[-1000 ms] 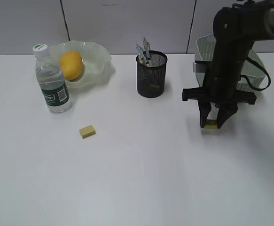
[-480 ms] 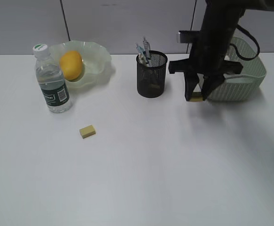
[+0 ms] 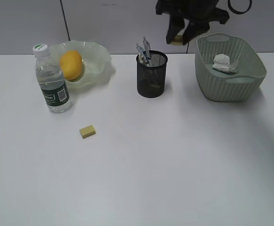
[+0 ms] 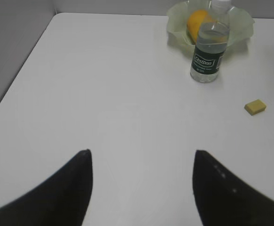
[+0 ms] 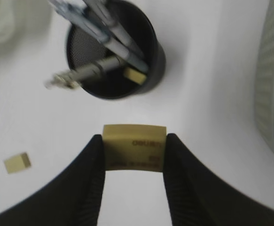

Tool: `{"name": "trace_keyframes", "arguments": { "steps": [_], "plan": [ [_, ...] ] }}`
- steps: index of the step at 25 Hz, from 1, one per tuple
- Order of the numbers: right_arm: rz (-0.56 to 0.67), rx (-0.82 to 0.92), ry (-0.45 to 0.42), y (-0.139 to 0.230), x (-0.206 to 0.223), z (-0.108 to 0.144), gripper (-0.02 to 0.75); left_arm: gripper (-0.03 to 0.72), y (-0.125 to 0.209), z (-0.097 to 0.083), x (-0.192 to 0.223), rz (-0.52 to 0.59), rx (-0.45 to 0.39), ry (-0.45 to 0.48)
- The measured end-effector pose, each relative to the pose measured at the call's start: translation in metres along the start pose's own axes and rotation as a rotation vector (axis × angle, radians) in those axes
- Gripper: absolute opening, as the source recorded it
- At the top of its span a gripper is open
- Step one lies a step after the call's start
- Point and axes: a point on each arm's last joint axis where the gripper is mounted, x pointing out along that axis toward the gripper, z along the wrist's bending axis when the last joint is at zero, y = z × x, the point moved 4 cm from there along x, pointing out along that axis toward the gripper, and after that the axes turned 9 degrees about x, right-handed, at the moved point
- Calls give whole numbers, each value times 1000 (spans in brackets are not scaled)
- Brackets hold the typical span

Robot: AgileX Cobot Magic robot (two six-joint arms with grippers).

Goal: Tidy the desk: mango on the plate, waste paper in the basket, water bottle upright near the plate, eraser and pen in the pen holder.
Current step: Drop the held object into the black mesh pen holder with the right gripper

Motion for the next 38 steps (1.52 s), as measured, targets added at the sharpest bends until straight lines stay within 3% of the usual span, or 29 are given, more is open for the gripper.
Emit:
{"name": "trace_keyframes", "arguments": {
  "steps": [4, 7, 21, 33, 36, 38],
  "plan": [
    [-131, -14, -117, -19, -8, 17, 310, 502, 0, 0, 0, 0, 0, 0],
    [-184, -28, -148, -26, -4, 21, 310, 502, 0, 0, 0, 0, 0, 0],
    [-170, -64, -131, -28, 65, 12, 310, 481, 0, 0, 0, 0, 0, 0],
    [-222, -61, -144, -35, 72, 13, 311, 481, 0, 0, 0, 0, 0, 0],
    [-222, -59, -147, -35, 73, 13, 340, 481, 0, 0, 0, 0, 0, 0],
    [-220, -56, -150, -34, 74, 14, 410, 481, 0, 0, 0, 0, 0, 0]
  ]
}}
